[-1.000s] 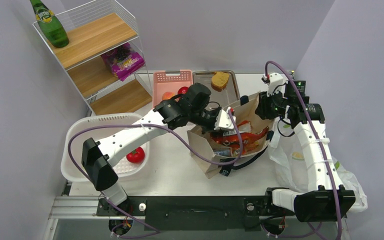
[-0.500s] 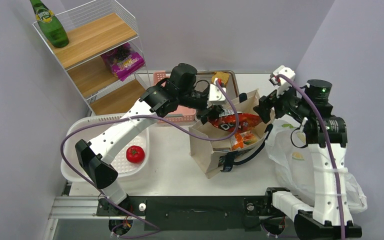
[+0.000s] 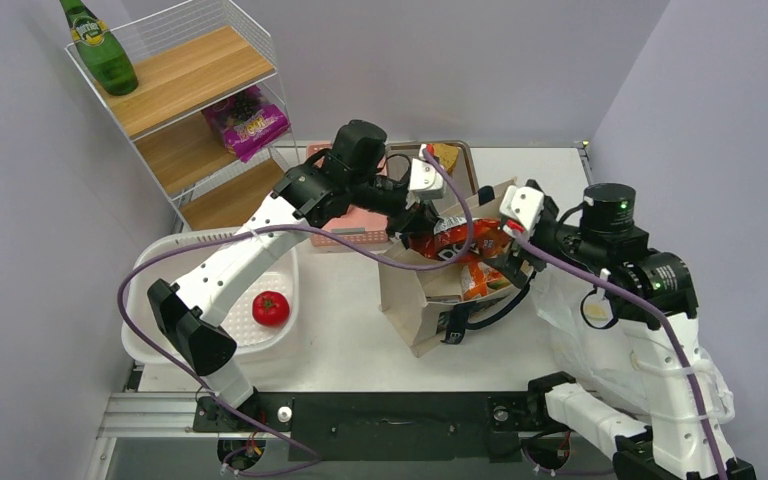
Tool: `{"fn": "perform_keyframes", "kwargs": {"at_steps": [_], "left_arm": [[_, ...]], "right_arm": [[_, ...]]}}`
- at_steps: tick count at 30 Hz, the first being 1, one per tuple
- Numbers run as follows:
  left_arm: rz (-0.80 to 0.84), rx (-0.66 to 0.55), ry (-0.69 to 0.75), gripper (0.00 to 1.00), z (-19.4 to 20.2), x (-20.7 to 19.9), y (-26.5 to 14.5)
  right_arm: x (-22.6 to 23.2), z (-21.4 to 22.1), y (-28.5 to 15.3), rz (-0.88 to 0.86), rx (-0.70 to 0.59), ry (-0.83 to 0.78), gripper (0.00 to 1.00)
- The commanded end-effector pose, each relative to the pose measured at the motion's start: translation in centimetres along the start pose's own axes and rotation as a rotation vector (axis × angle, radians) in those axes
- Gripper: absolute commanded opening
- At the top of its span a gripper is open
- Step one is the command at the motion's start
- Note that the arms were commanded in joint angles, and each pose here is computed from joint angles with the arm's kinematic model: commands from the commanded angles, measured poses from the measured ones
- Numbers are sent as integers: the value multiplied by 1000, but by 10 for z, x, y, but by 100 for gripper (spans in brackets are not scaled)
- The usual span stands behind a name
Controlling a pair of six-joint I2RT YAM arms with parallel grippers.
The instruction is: Untie the knot of the grocery bags and take out the mixed food
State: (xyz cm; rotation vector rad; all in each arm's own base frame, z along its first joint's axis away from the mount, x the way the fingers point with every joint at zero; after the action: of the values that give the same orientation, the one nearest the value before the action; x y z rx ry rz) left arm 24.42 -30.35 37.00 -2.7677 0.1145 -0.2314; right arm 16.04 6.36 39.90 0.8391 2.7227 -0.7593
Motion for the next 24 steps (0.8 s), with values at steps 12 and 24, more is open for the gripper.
{"fn": "perform_keyframes", "kwargs": {"at_steps": [12,24], "left_arm": [[49,-198,-130,6,-51,-4,-30],[-823,-205,190,72,-63,60,-144]], "right_arm": [[-5,-13,39,-112,-27,-66,1],[-80,-42,58,214,-295,963,0]]}}
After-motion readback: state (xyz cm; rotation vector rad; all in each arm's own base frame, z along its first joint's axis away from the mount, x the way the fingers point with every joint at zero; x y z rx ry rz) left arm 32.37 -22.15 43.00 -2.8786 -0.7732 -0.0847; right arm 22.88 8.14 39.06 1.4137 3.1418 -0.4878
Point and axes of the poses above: each gripper's point midway between its finger pads, its own y axis out along the fingers, its own x axis along the line the jaws close on, z = x × y, the point moved 9 cm from there along -y, back along the fingers, and after that the axes turned 3 degrees about y, right-handed, at the moved point
